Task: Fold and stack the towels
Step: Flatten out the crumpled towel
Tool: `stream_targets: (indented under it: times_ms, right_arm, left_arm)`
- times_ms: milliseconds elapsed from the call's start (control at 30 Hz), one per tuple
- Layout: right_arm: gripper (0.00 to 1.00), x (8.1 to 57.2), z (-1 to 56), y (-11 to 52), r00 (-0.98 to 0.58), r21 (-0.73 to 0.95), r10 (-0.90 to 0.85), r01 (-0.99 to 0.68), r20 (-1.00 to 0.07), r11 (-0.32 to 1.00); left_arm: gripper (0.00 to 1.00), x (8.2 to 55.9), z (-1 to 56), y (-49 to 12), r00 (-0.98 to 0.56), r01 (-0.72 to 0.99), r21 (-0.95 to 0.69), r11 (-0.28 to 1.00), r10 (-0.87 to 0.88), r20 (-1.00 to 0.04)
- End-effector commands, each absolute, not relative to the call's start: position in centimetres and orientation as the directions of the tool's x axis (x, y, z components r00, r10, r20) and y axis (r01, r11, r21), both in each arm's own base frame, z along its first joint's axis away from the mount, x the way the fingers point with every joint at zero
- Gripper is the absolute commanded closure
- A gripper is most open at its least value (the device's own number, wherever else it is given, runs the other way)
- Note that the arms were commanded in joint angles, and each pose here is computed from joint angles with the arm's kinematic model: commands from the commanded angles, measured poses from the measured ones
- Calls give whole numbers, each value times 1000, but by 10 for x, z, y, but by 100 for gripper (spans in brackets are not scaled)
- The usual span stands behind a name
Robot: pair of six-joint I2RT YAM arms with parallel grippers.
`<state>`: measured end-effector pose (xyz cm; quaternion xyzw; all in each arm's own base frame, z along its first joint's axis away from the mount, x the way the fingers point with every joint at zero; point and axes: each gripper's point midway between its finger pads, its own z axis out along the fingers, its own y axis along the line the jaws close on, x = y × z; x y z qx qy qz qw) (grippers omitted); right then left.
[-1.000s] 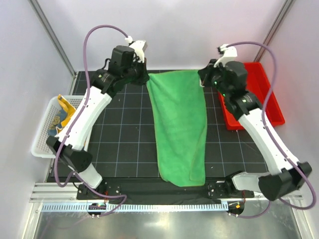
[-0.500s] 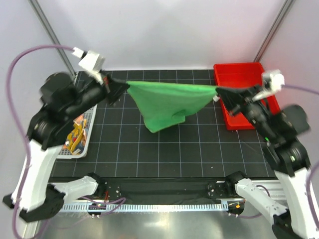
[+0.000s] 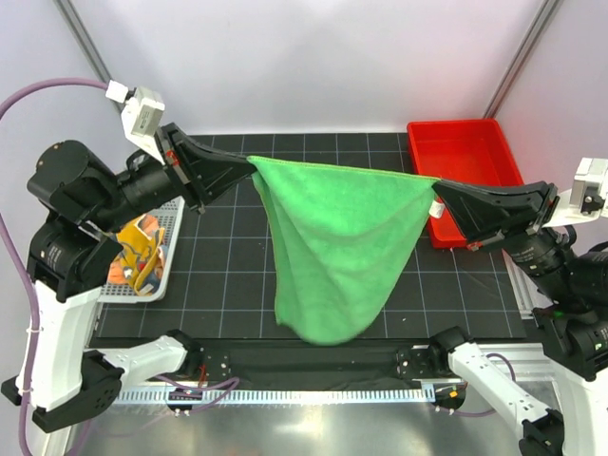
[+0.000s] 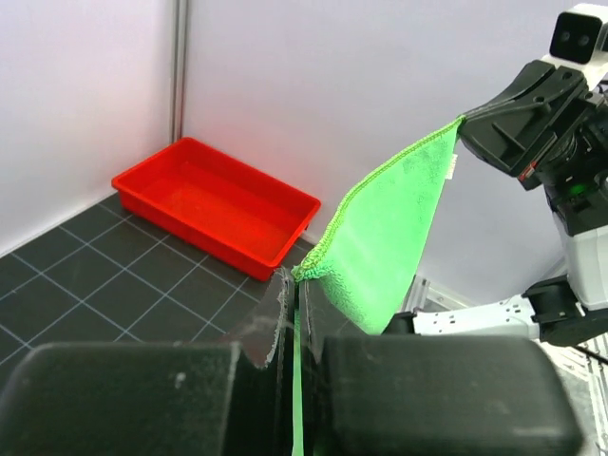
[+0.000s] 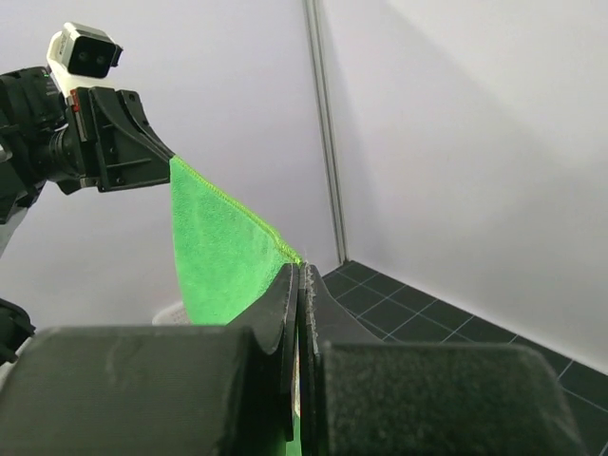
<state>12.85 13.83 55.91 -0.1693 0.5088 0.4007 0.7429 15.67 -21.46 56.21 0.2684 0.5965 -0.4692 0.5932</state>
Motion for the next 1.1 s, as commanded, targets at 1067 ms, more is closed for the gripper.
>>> stream_targets:
  times_ms: [1067]
  right_arm:
    - [99, 606, 255, 173, -195, 184, 82, -597, -977, 781]
  left_arm:
    - [100, 602, 248, -197, -414, 496, -117, 860, 115, -903]
